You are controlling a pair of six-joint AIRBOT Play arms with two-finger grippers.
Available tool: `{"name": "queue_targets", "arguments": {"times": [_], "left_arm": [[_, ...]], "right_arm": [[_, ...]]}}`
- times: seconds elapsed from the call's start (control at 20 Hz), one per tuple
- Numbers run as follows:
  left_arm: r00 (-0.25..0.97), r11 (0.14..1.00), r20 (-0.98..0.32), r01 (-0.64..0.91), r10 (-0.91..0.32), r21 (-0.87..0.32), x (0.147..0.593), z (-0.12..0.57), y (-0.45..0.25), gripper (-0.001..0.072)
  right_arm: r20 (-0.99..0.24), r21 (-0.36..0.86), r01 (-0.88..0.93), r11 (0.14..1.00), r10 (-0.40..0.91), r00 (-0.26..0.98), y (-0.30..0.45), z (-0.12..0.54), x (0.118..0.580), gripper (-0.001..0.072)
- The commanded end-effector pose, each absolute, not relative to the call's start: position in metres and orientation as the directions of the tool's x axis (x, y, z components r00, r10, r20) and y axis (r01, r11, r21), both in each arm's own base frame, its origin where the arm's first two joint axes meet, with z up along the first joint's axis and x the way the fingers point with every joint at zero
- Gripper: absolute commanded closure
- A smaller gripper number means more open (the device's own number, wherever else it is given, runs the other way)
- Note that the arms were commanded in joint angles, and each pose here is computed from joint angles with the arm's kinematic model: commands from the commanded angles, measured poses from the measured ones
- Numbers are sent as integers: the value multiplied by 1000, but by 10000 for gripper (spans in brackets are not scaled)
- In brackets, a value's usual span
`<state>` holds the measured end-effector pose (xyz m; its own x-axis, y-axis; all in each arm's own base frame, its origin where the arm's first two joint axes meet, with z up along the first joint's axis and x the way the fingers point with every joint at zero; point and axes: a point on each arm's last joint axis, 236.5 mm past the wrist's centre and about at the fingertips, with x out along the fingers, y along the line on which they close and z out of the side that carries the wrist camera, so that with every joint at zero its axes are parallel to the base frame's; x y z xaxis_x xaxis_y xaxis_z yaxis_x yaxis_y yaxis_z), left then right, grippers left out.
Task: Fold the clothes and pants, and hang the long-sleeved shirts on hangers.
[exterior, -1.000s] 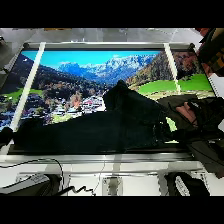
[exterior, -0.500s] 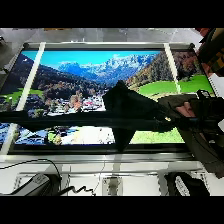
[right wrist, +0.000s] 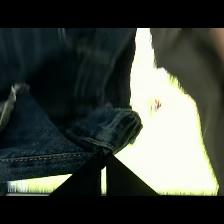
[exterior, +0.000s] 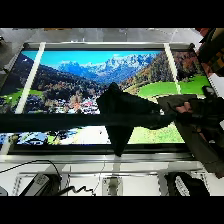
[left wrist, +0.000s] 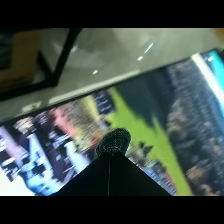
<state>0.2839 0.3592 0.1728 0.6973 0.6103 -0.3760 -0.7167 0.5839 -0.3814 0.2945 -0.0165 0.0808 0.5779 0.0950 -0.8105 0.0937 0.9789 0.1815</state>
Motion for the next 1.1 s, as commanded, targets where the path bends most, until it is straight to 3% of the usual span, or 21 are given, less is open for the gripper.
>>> {"name": "queue_targets", "arguments": {"times": [0.0, 0.15, 0.25, 0.4, 0.55, 0.7, 1.05], "left_arm": [[753, 657, -282, -657, 595, -369, 307, 208, 340, 685], [730, 738, -315, -664, 607, -118, 294, 209, 335, 686], [648, 751, -480, -660, 592, 36, 268, 169, 334, 685], [436, 751, -725, -639, 533, 168, 209, 82, 329, 686], [253, 753, -850, -619, 462, 225, 155, 11, 315, 685], [138, 769, -899, -581, 416, 267, 123, -28, 303, 685], [133, 767, -887, -568, 442, 298, 125, -38, 316, 685]], "right_arm": [[-714, 158, 112, 981, 35, 699, -30, 123, 320, 675], [-794, 115, 109, 987, 25, 608, -32, 111, 297, 675], [-881, 92, 108, 990, 30, 471, -31, 89, 265, 675], [-965, 72, 103, 992, 44, 258, -28, 59, 216, 675], [-995, 96, 107, 990, 94, 29, -17, 31, 165, 675], [-988, 111, 118, 987, 122, -94, -10, 3, 137, 674], [-968, 124, 132, 983, 149, -203, -4, -25, 109, 674]]}}
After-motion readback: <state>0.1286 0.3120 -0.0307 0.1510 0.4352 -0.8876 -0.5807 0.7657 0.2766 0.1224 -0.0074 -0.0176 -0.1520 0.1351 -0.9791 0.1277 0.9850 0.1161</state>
